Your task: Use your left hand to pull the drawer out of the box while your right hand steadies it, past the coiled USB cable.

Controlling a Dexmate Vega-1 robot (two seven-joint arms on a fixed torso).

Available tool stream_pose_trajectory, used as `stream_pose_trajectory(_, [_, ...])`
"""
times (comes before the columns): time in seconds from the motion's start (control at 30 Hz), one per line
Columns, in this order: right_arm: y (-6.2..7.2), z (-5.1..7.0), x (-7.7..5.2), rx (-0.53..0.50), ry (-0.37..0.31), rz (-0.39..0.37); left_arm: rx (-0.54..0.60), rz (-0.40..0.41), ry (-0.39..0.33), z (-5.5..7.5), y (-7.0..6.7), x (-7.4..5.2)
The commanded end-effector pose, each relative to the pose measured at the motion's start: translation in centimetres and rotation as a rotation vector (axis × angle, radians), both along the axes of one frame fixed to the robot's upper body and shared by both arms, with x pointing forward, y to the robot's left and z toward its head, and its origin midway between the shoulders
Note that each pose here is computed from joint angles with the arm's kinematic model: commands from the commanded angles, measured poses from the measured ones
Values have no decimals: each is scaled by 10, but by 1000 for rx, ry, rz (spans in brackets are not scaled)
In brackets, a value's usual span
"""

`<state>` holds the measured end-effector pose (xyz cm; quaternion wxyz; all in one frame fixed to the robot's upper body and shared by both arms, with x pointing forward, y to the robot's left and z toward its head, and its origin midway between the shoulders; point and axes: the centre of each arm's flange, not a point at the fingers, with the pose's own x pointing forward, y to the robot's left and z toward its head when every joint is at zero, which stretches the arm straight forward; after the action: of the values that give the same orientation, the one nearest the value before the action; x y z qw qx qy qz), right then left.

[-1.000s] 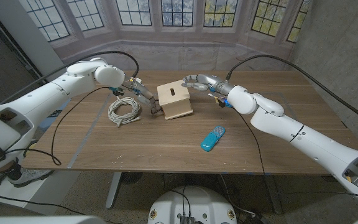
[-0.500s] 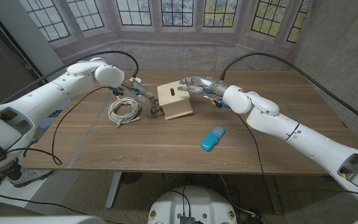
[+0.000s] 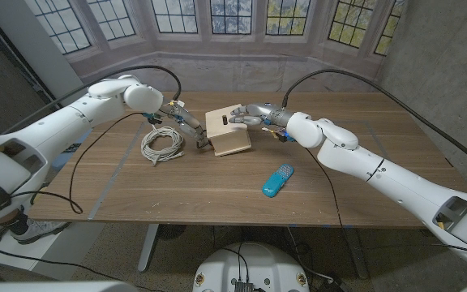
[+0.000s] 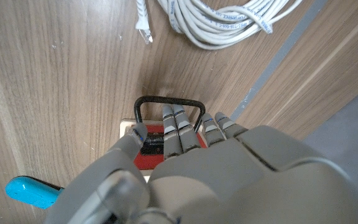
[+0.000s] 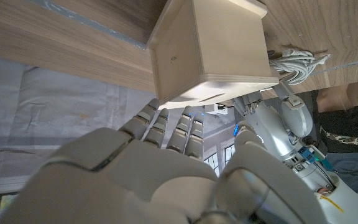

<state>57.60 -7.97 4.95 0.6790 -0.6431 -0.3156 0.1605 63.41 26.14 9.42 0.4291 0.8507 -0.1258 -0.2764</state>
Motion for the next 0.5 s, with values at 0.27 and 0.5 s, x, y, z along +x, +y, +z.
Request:
stream_pose_trajectory(0.27, [6, -11, 11, -57, 45, -27, 0, -6, 7, 3, -2, 4])
stream_pose_trajectory(0.5, [7, -15, 13, -71, 48, -36, -1, -7, 11, 4, -3, 5])
